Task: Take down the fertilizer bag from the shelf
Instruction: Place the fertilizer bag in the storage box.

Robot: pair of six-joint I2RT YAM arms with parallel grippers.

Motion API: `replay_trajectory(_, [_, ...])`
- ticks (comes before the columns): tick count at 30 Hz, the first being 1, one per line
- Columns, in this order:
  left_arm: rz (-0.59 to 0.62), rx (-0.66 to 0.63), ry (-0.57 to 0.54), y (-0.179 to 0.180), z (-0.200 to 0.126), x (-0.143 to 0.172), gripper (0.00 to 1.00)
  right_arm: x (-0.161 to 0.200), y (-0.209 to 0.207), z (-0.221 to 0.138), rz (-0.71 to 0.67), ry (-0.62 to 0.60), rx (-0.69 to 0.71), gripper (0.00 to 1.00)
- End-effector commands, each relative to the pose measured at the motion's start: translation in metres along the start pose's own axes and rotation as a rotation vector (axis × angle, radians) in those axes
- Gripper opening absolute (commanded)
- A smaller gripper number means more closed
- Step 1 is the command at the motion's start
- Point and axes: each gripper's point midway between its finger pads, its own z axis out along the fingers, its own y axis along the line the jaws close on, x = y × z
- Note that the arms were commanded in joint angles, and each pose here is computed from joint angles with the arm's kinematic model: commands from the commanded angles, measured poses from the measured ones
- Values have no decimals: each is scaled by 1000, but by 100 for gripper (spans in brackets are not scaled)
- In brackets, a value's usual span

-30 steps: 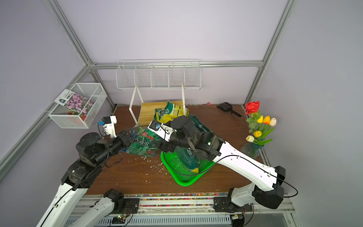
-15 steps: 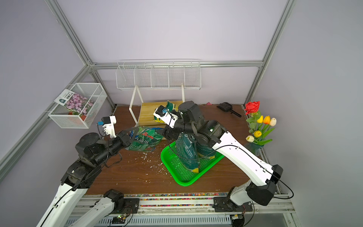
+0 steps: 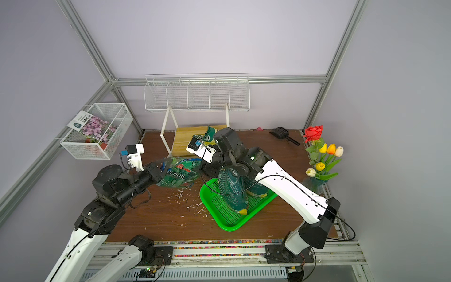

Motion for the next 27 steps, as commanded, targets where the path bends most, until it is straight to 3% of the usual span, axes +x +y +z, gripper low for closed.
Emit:
replay_trajectory(1, [86,188,-217,-64,-35,-59,0,11,6,2,18,33,-33,62])
replay_trajectory(7, [87,182,-217,-63,-32,-59,0,11,10,-4,38,14,-40,42])
replay_trajectory(11, [81,180,-209,-61,-28,-57,0,8,12,-9,48,-13,-42,17])
replay_trajectory(15, [68,185,-197,-59,-25,-54,0,2,14,-18,52,-49,-38,3])
replay_trajectory(27, [21,273,-127,-65,-4,-42,0,-26,41,-69,41,-159,-13,0])
